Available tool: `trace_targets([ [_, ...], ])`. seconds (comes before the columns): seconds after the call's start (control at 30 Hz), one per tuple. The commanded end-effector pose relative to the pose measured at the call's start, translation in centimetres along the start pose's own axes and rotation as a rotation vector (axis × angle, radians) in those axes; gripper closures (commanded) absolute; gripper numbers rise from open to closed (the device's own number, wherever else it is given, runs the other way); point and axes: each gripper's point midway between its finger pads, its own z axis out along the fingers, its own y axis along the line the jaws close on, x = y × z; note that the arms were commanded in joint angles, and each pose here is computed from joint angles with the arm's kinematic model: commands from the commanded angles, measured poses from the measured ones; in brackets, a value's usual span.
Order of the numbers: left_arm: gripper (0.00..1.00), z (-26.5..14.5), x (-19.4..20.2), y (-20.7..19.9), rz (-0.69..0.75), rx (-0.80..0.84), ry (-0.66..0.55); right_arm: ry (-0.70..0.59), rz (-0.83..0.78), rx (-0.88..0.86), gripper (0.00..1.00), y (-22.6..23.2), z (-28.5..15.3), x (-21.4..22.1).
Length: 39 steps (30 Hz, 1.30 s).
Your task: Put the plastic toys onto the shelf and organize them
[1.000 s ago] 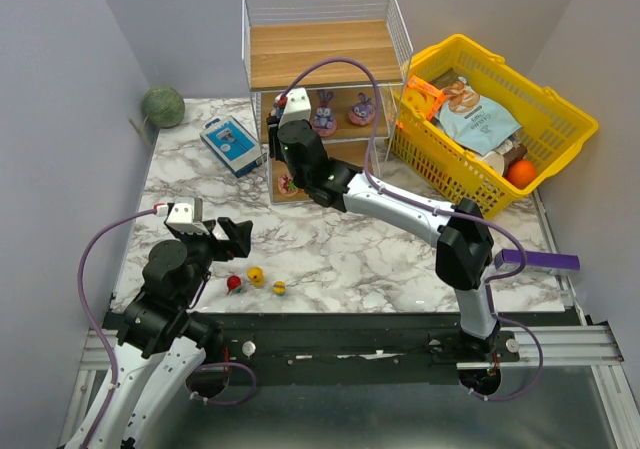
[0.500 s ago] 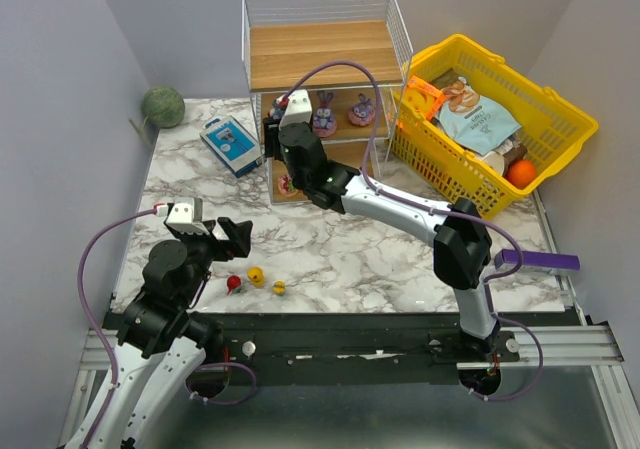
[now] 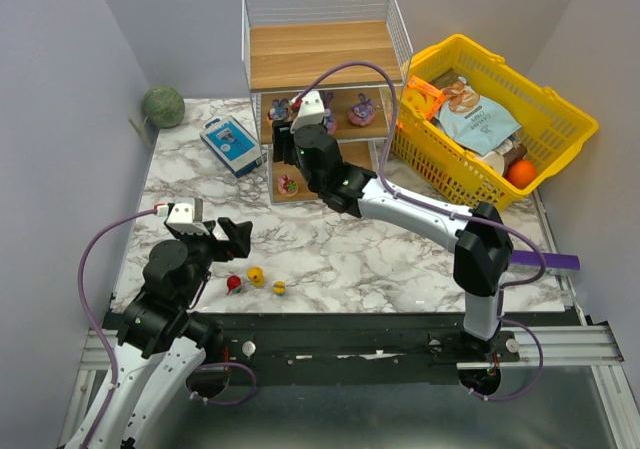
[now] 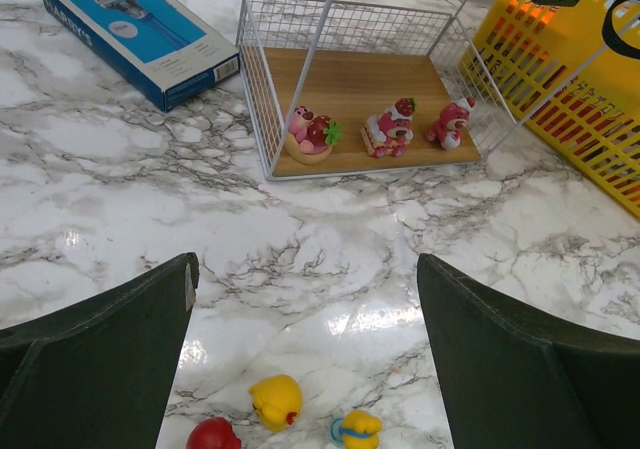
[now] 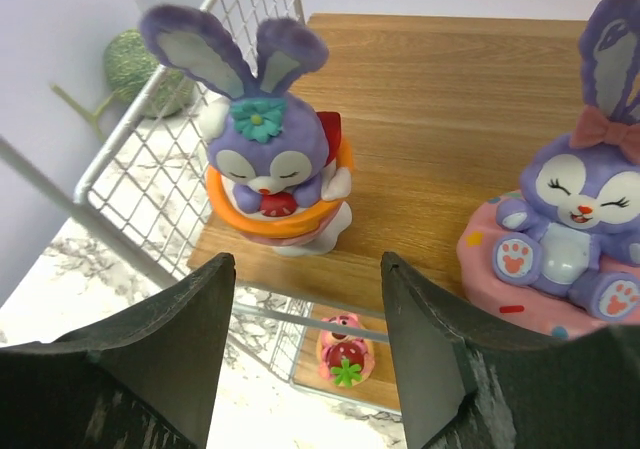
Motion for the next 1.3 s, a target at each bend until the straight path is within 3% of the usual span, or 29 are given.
trace_targets([
  [0.0, 0.01, 0.0, 0.1, 0.6, -0.002, -0.031, -0.005, -0.014, -0.012, -0.072, 0.32, 0.6, -2.0, -1.9],
  [0.53, 0.01, 0.1, 0.2, 0.6, -0.002, -0.029, 0.002, 0.038, 0.082, -0.251, 0.30, -0.3, -11.0, -4.3],
  [0.77, 0.01, -0.1, 0.0, 0.4, -0.003, -0.018, -0.010, 0.185, 0.153, -0.199, 0.25, -4.4, -15.7, 1.9],
  [0.93, 0.01, 0.1, 0.3, 0.3, 0.003, -0.010, 0.004, 0.375, 0.153, -0.218, 0.25, -6.2, -19.2, 10.0],
  [1.0, 0.01, 0.2, 0.3, 0.3, 0.002, -0.011, 0.007, 0.388, 0.178, -0.237, 0.26, -6.1, -20.4, 11.6],
  [1.03, 0.01, 0.2, 0.3, 0.2, 0.004, -0.010, 0.009, 0.432, 0.147, -0.250, 0.26, -5.9, -22.0, 14.6],
  [1.1, 0.01, 0.2, 0.3, 0.3, 0.003, -0.014, 0.010, 0.379, 0.159, -0.252, 0.26, -4.9, -22.7, 14.9],
  [1.27, 0.01, 0.2, 0.3, 0.5, -0.001, -0.026, 0.008, 0.415, 0.136, -0.291, 0.26, -0.1, -26.3, 18.5],
])
